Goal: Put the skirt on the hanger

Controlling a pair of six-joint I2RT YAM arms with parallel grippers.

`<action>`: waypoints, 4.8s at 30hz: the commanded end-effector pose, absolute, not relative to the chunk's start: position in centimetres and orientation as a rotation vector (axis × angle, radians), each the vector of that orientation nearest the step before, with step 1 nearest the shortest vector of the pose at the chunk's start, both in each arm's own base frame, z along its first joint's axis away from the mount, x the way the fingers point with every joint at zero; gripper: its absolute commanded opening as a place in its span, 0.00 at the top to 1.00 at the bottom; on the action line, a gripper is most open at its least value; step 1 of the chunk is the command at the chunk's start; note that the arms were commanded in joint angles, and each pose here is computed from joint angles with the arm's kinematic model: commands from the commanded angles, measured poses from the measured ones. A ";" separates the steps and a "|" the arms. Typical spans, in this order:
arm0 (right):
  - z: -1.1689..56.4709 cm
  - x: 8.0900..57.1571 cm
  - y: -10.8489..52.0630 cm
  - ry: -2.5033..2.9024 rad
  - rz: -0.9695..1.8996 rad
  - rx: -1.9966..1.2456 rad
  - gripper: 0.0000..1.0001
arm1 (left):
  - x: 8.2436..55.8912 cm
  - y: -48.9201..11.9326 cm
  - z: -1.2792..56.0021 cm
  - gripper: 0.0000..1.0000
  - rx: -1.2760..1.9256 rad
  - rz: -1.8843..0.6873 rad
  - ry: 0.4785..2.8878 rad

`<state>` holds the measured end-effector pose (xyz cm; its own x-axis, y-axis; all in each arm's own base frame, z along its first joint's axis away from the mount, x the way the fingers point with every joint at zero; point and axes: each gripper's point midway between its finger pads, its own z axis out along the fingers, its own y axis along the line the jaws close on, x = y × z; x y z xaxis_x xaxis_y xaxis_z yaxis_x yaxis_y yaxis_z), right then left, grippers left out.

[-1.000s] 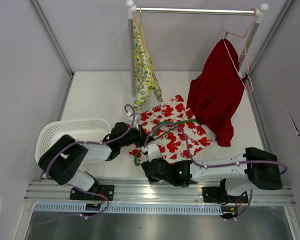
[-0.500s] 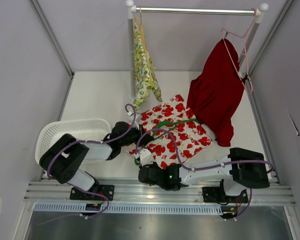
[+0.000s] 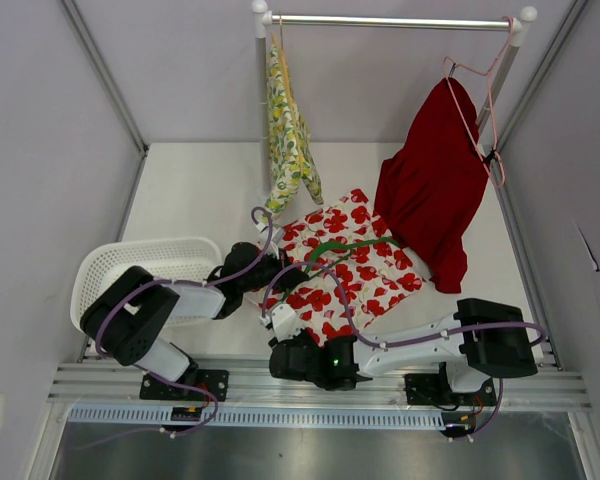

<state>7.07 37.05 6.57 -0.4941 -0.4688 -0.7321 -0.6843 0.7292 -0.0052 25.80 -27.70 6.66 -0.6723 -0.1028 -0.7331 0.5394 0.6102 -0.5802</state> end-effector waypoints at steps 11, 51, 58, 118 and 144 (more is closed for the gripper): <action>7.6 10.5 37.0 2.127 0.280 -0.813 0.52 | 26.3 -27.8 6.0 1.00 0.384 -1.027 2.092; 6.1 5.5 38.0 2.151 0.288 -0.942 0.89 | 27.5 -27.2 6.3 1.00 0.323 -0.952 2.101; 6.3 4.8 39.1 2.154 0.342 -0.957 0.89 | 28.0 -26.0 7.1 1.00 0.252 -0.896 2.064; 13.9 36.4 9.8 2.292 0.351 0.445 0.44 | 18.8 -26.9 23.2 1.00 0.539 -0.920 1.692; 18.5 34.7 6.2 2.174 0.405 0.527 0.42 | 21.1 -27.5 38.7 1.00 0.328 -0.706 1.659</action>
<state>34.74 5.55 15.63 -0.5847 0.5035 -0.6360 0.2890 0.8619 0.4166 19.82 -28.57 33.08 -0.2883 -0.0397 -0.9567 0.6518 0.7238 -0.2264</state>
